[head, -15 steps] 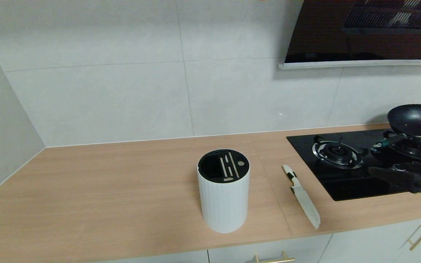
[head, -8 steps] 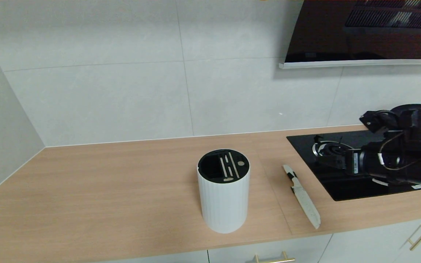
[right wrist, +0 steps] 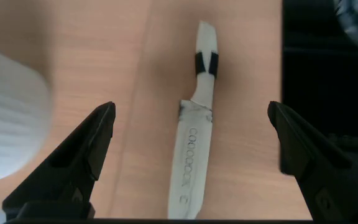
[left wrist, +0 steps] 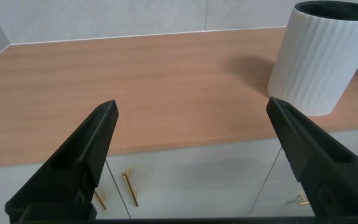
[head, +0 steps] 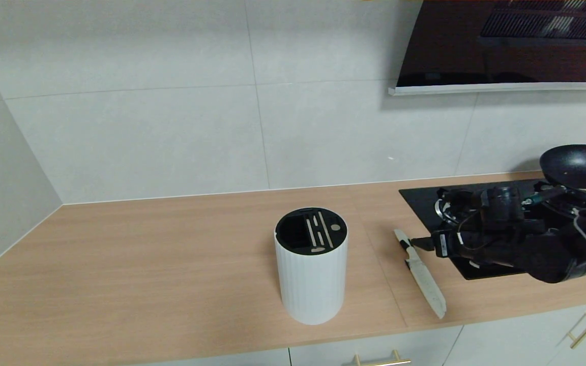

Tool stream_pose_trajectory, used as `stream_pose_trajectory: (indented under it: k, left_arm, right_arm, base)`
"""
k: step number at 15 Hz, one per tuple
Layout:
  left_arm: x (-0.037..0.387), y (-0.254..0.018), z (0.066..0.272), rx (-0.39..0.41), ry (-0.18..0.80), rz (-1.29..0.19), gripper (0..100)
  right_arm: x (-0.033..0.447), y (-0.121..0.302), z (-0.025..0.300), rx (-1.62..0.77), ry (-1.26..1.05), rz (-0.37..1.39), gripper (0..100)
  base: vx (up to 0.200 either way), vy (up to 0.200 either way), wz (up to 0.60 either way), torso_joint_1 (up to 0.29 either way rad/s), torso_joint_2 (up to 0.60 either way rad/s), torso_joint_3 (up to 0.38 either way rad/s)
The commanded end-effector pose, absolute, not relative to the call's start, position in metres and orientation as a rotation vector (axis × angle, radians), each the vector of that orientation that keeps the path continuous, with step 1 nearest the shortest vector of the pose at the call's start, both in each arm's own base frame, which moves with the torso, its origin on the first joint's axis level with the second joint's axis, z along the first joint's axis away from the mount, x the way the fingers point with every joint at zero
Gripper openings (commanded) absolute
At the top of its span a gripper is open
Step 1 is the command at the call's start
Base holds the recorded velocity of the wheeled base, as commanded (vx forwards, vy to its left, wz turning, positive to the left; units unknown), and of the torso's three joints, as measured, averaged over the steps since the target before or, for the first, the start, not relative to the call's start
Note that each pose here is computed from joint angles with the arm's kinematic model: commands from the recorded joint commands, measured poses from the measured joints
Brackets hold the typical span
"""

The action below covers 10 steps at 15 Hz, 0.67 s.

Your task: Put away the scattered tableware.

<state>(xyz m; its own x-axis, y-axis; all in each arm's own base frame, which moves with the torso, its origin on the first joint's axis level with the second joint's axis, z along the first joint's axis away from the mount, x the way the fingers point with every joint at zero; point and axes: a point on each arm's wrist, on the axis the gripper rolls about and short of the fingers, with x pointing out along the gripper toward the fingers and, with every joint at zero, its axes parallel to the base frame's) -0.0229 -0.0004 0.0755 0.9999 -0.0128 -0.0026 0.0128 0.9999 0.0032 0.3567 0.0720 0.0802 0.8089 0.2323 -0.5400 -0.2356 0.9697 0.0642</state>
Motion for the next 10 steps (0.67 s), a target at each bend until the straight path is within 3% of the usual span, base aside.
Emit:
stream_pose_trajectory:
  k: [1,10]
  left_arm:
    - [-0.023,0.0,0.075,0.003,0.003,-0.012,100]
    - [-0.023,0.0,0.075,0.003,0.003,-0.012,100]
  right_arm:
    - [0.366,0.08,0.039,-0.031,0.663,0.223,100]
    - [0.387,0.088,-0.007,-0.056,0.629,0.146,100]
  base:
    - [0.0,0.0,0.0,0.0,0.0,0.0]
    - [0.0,0.0,0.0,0.0,0.0,0.0]
